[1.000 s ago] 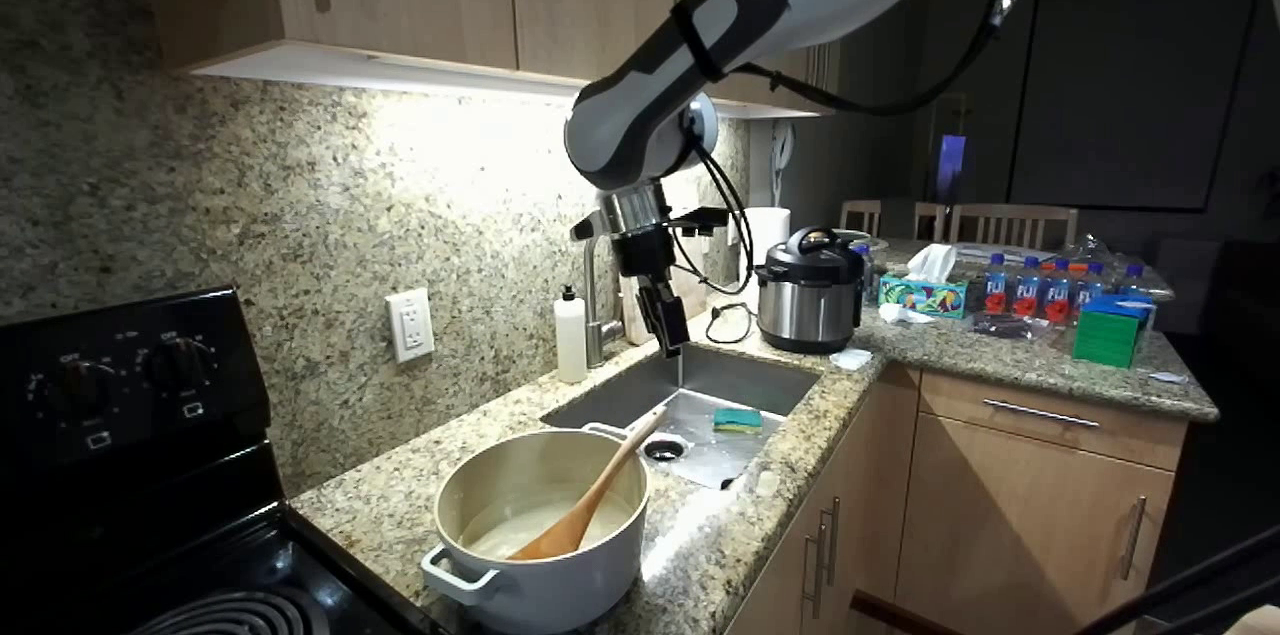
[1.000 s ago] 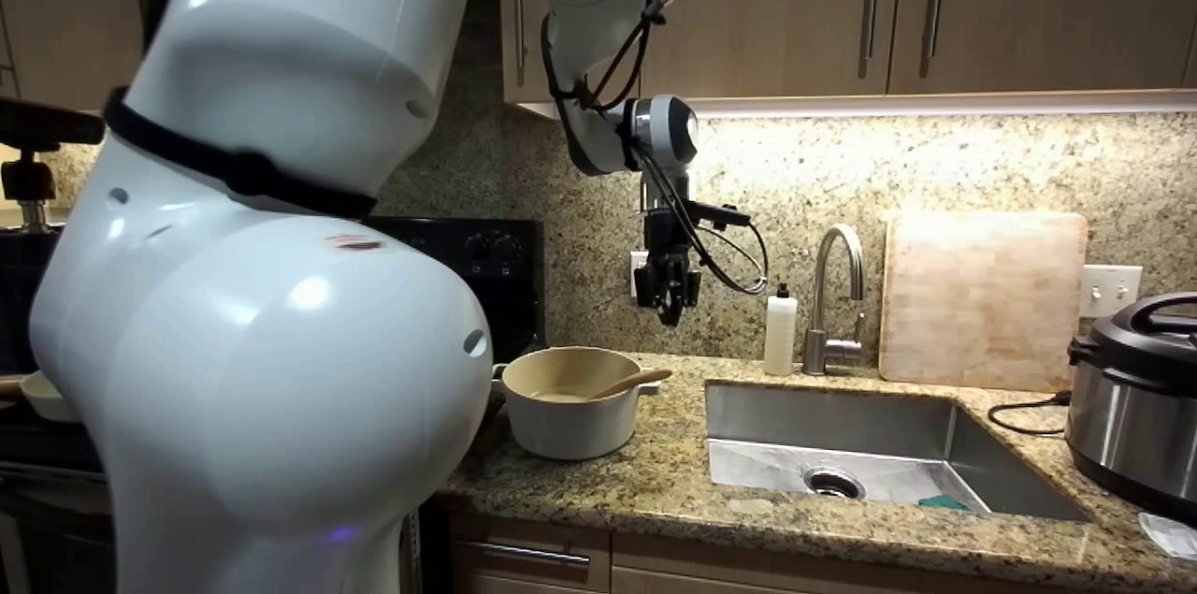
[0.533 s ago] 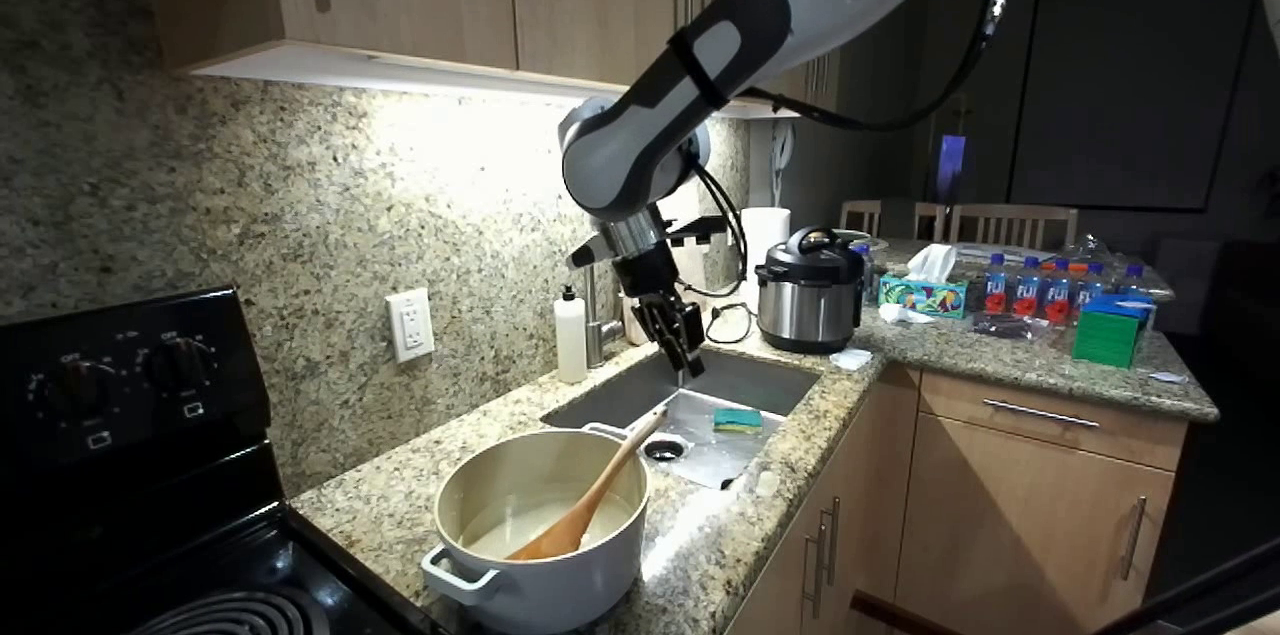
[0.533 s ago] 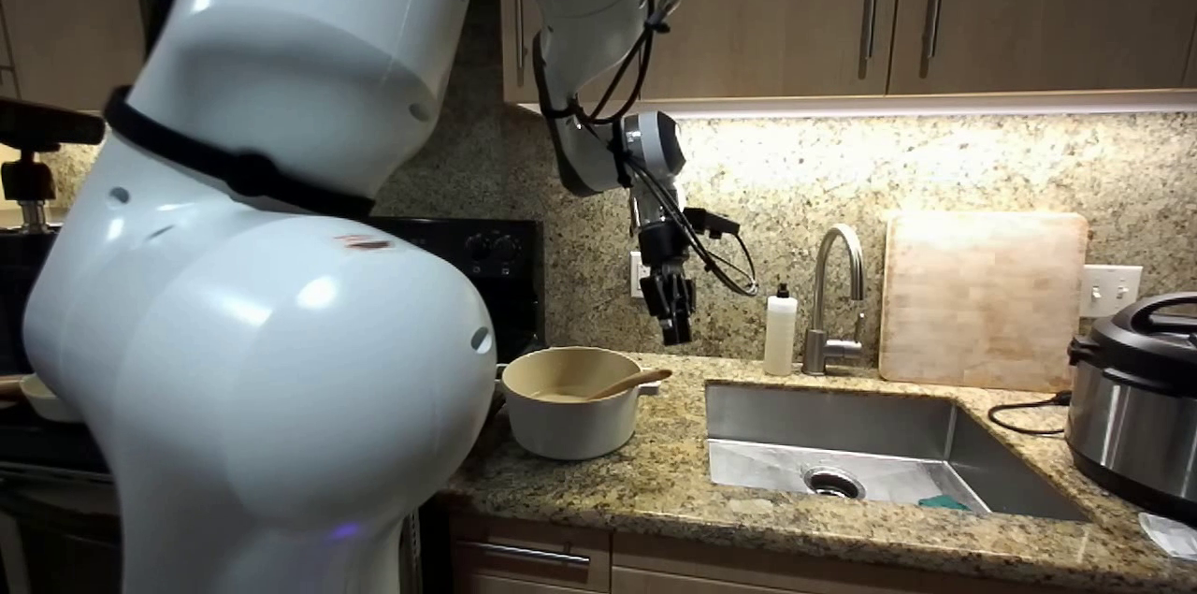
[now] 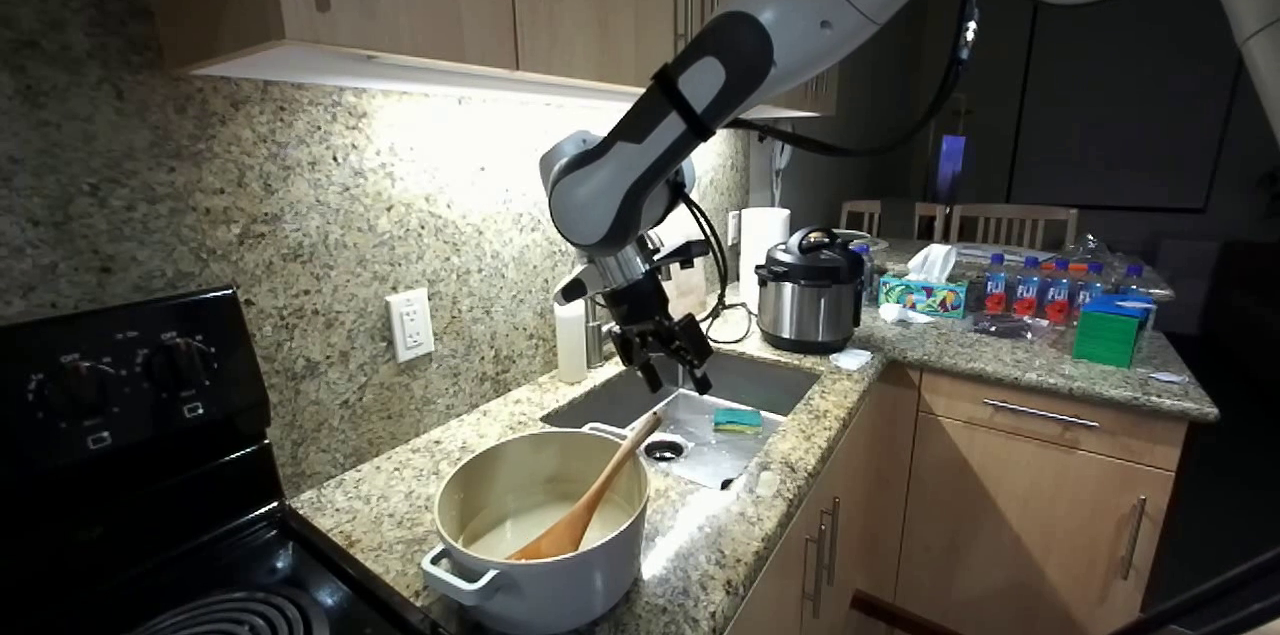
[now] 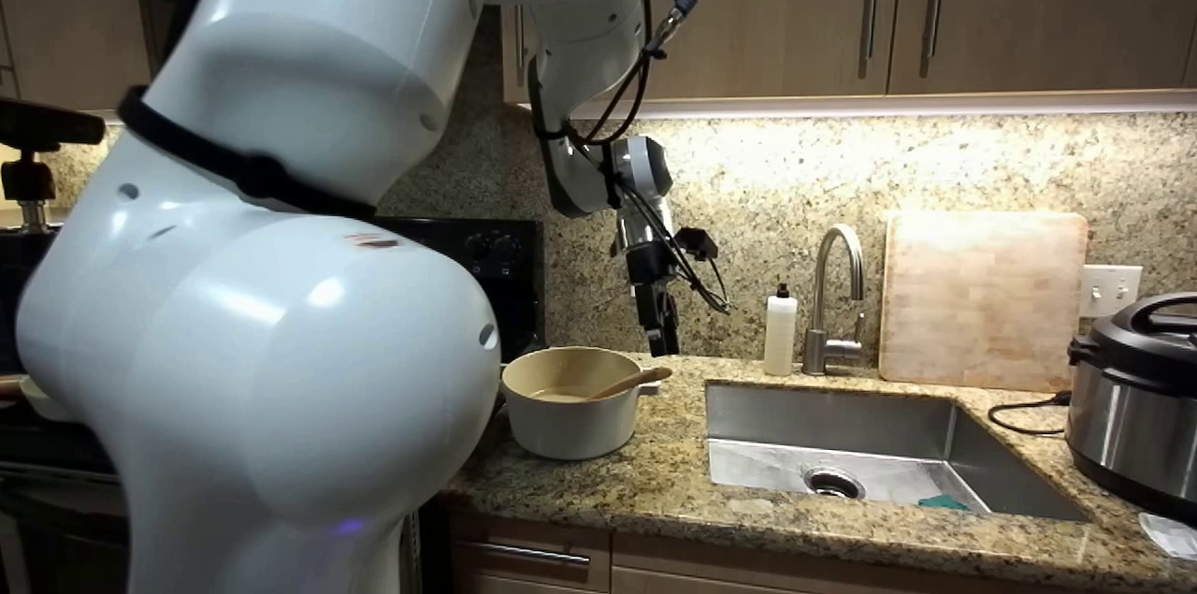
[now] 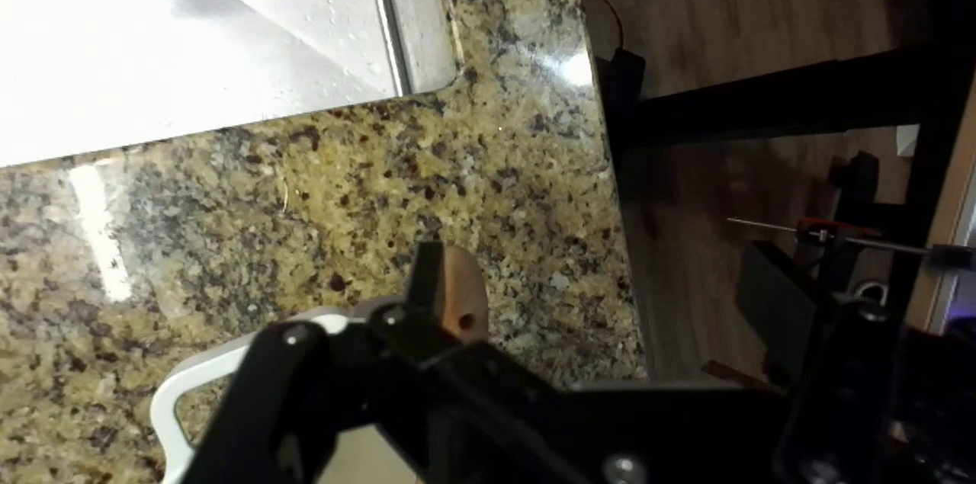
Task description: Use the wooden spoon to stir the water in the pot.
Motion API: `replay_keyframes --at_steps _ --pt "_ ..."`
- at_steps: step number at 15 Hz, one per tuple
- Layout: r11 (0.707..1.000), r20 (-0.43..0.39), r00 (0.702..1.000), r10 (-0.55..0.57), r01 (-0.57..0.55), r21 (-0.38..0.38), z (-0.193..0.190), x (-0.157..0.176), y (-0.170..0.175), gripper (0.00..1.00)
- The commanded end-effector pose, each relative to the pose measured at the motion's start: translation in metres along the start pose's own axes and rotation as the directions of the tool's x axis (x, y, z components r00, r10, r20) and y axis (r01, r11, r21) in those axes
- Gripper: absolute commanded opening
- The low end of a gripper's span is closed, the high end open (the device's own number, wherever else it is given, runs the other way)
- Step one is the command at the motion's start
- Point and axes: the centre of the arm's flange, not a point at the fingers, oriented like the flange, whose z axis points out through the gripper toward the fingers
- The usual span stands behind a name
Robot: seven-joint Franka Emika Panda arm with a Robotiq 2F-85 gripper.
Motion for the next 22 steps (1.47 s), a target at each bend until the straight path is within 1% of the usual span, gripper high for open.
replay_keyframes --at_steps 1,2,6,8,13,15,16,17,22 --pt "0.998 0.03 0.998 -0.056 0.057 -0.024 -0.003 0.008 0.002 1.0" --pt "0.998 0.037 0.998 -0.057 0.057 0.0 -0.003 0.013 0.009 1.0" --pt "0.996 0.03 0.996 -0.081 0.08 0.048 0.005 0.029 0.024 1.0" --pt "0.996 0.032 0.998 -0.059 0.057 0.065 0.01 0.034 0.03 1.0" --pt "0.993 0.028 0.999 -0.025 0.022 0.116 0.025 0.033 0.048 1.0" --pt "0.992 0.029 0.999 -0.013 0.009 0.123 0.029 0.031 0.052 1.0" --pt "0.992 0.024 1.0 -0.006 0.003 0.126 0.03 0.031 0.053 0.75" --pt "0.992 0.023 1.0 -0.001 -0.002 0.127 0.031 0.031 0.055 0.74" --pt "0.994 0.023 1.0 -0.003 0.0 0.112 0.031 0.035 0.054 0.41"
